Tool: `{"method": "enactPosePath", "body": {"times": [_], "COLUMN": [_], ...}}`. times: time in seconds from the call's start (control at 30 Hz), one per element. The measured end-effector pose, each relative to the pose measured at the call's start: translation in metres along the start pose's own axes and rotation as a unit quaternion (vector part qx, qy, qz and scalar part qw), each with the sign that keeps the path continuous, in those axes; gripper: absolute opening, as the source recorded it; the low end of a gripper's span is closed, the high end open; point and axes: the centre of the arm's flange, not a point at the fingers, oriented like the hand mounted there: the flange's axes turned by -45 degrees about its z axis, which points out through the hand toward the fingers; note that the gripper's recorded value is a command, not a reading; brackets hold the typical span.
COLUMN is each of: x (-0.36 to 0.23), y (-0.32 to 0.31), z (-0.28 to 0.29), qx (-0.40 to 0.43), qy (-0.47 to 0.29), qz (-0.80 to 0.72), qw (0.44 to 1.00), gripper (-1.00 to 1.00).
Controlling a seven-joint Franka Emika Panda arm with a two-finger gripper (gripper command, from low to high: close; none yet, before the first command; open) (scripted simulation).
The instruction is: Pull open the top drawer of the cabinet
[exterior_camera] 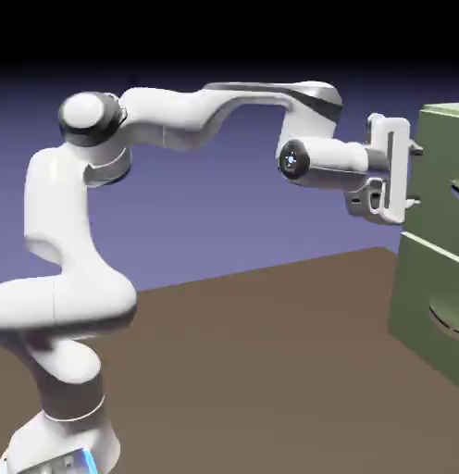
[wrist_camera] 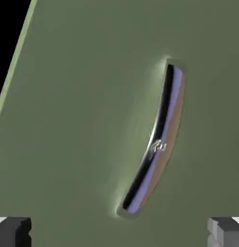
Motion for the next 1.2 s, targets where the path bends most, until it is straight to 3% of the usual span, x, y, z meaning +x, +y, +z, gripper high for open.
{"method": "enactPosePath", "body": {"times": [0.27, 0.53, 0.57, 1.2], "x": [0.021, 0.024, 0.024, 0.016], "y": [0.051, 0.044, 0.044, 0.066], "z": [0.055, 0.104, 0.105, -0.044], "qx": [0.073, 0.075, 0.075, 0.076], "qy": [0.018, 0.019, 0.019, 0.019], "qz": [0.117, 0.118, 0.119, 0.119], "qw": [0.990, 0.990, 0.990, 0.990], "gripper": [0.00, 0.00, -1.00, -1.00]}}
